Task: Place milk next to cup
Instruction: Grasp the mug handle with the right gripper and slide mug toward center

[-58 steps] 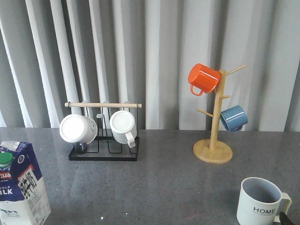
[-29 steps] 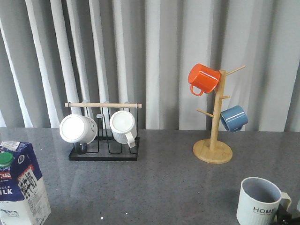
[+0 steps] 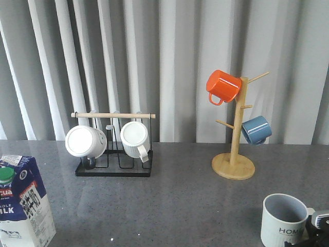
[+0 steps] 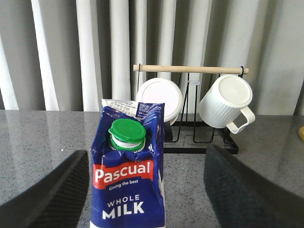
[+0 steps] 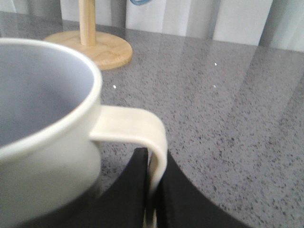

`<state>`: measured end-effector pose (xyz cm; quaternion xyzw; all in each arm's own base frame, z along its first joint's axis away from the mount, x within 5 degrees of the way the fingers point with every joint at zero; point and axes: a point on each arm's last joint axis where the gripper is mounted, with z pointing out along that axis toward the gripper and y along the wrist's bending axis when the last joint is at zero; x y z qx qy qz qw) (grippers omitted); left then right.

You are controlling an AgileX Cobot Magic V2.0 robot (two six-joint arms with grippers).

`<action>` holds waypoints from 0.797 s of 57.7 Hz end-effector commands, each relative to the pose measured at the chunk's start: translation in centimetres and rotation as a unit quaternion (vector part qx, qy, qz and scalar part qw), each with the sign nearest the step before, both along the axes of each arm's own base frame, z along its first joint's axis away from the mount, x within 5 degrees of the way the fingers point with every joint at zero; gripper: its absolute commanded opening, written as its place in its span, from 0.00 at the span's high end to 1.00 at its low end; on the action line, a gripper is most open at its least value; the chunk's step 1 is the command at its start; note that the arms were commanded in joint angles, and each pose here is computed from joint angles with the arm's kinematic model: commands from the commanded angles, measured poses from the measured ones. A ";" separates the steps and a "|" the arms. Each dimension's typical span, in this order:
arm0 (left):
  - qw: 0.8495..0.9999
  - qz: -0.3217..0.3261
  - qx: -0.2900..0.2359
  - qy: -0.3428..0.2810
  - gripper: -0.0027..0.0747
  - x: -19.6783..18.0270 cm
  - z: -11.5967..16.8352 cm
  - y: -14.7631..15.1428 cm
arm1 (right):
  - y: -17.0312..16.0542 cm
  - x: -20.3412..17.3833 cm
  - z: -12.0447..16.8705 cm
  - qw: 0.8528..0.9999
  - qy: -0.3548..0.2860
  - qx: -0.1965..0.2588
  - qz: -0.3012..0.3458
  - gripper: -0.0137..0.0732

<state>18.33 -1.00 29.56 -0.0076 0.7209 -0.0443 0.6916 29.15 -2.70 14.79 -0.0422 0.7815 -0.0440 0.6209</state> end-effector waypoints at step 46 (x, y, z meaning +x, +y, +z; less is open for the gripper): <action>0.998 -0.001 -0.010 -0.061 0.32 0.1 2.1 -0.1 | 17.8 -0.1 5.4 0.991 -0.097 0.085 0.045 0.85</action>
